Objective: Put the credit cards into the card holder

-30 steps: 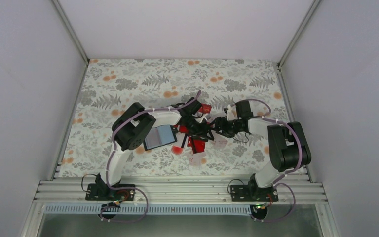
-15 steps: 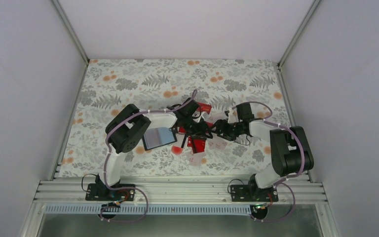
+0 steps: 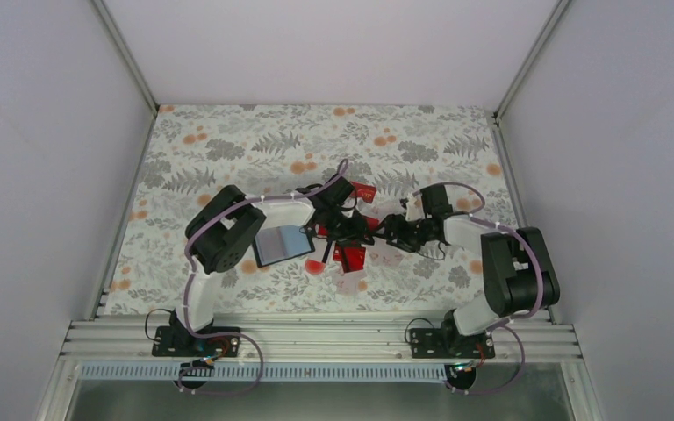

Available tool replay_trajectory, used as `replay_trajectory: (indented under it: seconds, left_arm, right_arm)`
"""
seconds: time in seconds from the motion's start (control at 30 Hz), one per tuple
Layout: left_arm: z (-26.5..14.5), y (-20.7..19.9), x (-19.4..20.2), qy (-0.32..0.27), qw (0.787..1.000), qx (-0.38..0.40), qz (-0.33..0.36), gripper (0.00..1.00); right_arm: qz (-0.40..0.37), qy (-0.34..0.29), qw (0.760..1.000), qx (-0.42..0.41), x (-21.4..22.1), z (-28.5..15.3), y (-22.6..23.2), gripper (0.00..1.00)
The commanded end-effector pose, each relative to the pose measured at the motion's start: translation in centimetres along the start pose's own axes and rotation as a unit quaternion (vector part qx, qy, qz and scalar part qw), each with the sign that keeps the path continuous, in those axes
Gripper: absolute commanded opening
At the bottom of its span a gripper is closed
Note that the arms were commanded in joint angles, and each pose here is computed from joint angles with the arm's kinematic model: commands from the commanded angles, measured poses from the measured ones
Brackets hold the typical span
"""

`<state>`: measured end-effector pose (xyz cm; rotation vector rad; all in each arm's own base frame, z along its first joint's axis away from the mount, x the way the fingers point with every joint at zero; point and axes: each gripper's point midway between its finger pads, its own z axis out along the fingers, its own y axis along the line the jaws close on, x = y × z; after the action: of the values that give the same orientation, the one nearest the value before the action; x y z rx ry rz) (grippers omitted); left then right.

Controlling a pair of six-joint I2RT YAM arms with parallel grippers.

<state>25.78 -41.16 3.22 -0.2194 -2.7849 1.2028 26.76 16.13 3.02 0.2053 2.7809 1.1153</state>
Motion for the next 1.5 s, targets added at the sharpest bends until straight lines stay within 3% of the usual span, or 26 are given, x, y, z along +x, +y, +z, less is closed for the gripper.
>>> replay_trajectory:
  seconds: [0.0, 0.33, 0.6, 0.9, 1.23, 1.47]
  left_arm:
    - [-1.7, -1.6, -2.9, -0.070, 0.997, -0.032, 0.018, 0.48]
    - [1.5, -1.5, -2.9, -0.043, 0.999, -0.009, 0.000, 0.49]
    - [2.7, -0.8, -3.1, -0.040, 0.999, 0.001, -0.021, 0.49]
    - [3.1, -2.0, -3.6, -0.052, 0.997, 0.048, -0.011, 0.48]
    - [-0.2, -7.5, -5.6, -0.123, 0.981, 0.139, 0.049, 0.48]
    - [-2.6, -8.5, -5.8, -0.158, 0.973, 0.151, 0.079, 0.48]
  right_arm:
    - [0.072, 0.117, 0.989, 0.052, 7.7, 0.4, -2.9, 0.66]
    - [0.089, 0.129, 0.987, 0.037, 9.5, 0.7, -3.5, 0.62]
    - [0.102, 0.137, 0.985, 0.016, 10.5, 1.3, -3.7, 0.51]
    - [0.104, 0.155, 0.982, -0.008, 11.0, 1.9, -3.5, 0.51]
    - [0.100, 0.160, 0.982, 0.003, 11.0, 1.7, -3.6, 0.51]
    - [0.086, 0.159, 0.983, -0.033, 10.0, 0.9, -1.3, 0.51]
